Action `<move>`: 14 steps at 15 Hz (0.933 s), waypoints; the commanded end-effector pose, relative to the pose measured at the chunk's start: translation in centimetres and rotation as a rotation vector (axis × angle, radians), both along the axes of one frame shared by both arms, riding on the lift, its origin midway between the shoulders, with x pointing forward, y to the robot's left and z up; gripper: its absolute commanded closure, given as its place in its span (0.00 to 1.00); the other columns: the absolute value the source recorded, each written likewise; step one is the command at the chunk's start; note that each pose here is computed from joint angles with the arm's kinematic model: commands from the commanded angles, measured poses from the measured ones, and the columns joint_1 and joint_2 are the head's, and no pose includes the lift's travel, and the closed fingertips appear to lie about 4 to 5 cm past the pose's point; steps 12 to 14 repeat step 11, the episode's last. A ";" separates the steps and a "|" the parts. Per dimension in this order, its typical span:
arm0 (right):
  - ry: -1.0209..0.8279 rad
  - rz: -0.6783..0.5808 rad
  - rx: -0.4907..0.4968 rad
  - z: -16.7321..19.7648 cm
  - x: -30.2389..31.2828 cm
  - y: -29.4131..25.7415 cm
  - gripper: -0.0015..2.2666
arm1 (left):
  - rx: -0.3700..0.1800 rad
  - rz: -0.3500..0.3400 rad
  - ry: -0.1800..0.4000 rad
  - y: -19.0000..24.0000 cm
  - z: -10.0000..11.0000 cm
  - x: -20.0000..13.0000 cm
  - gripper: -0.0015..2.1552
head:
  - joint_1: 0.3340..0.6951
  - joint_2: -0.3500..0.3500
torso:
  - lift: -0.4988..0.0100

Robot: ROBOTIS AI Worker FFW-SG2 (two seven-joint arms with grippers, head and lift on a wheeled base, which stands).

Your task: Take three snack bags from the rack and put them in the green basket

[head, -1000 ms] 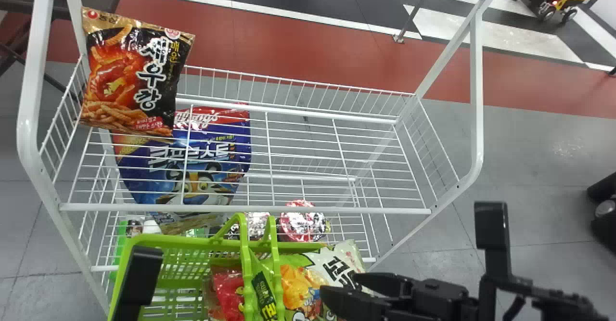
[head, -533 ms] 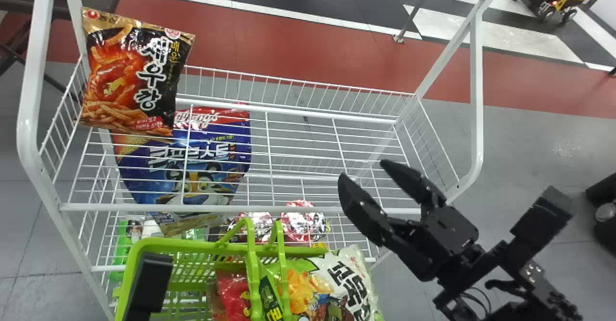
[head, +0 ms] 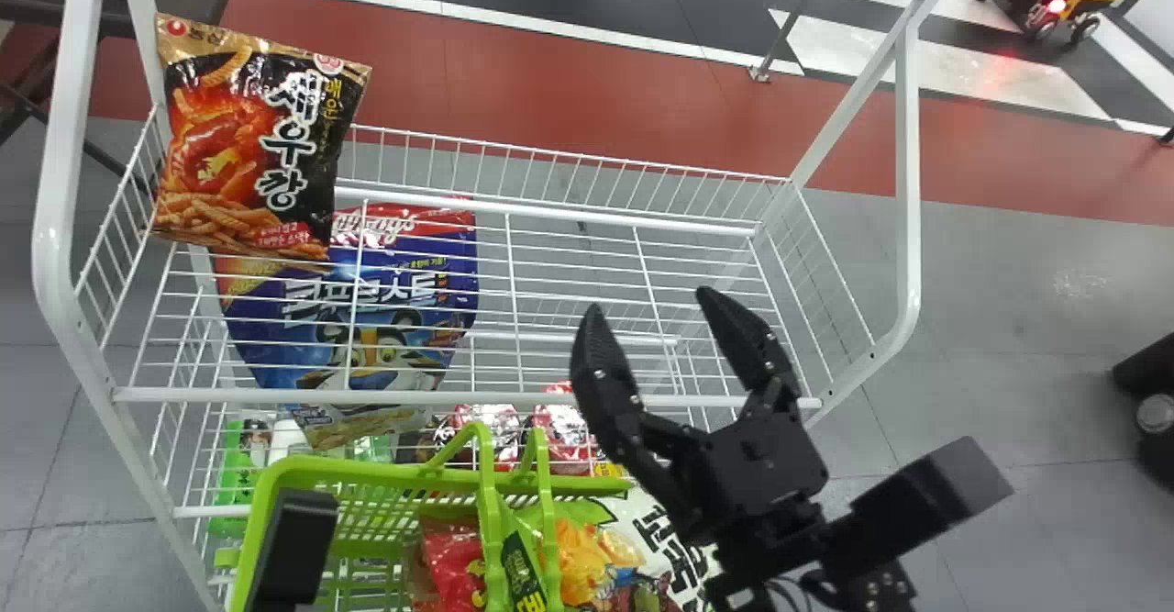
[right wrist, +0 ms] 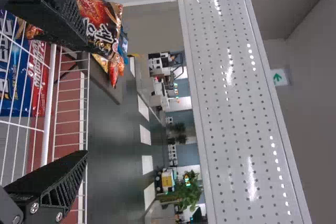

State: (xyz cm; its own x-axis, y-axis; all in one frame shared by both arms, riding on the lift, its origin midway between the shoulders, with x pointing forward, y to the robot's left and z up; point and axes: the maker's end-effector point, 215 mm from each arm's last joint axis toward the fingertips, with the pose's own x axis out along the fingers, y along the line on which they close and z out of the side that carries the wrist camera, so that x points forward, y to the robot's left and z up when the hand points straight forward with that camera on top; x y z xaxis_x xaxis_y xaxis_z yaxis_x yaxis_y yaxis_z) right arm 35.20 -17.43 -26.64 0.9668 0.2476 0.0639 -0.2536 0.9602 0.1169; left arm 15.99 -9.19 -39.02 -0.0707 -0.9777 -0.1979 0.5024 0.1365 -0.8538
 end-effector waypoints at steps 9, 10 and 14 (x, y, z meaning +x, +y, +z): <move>0.147 0.028 -0.014 -2.9 0.6 1.5 0.03 | -0.003 0.019 -0.010 0.4 0.1 0.4 0.76 | 1.00 0.00 | 0.96; 0.147 0.029 -0.014 -2.9 0.7 1.5 0.03 | -0.001 0.020 -0.009 0.4 0.0 0.4 0.76 | 1.00 0.00 | 0.96; 0.154 0.032 -0.015 -3.0 0.8 1.6 0.03 | -0.001 0.020 -0.010 0.5 0.0 0.5 0.76 | 1.00 0.00 | 0.96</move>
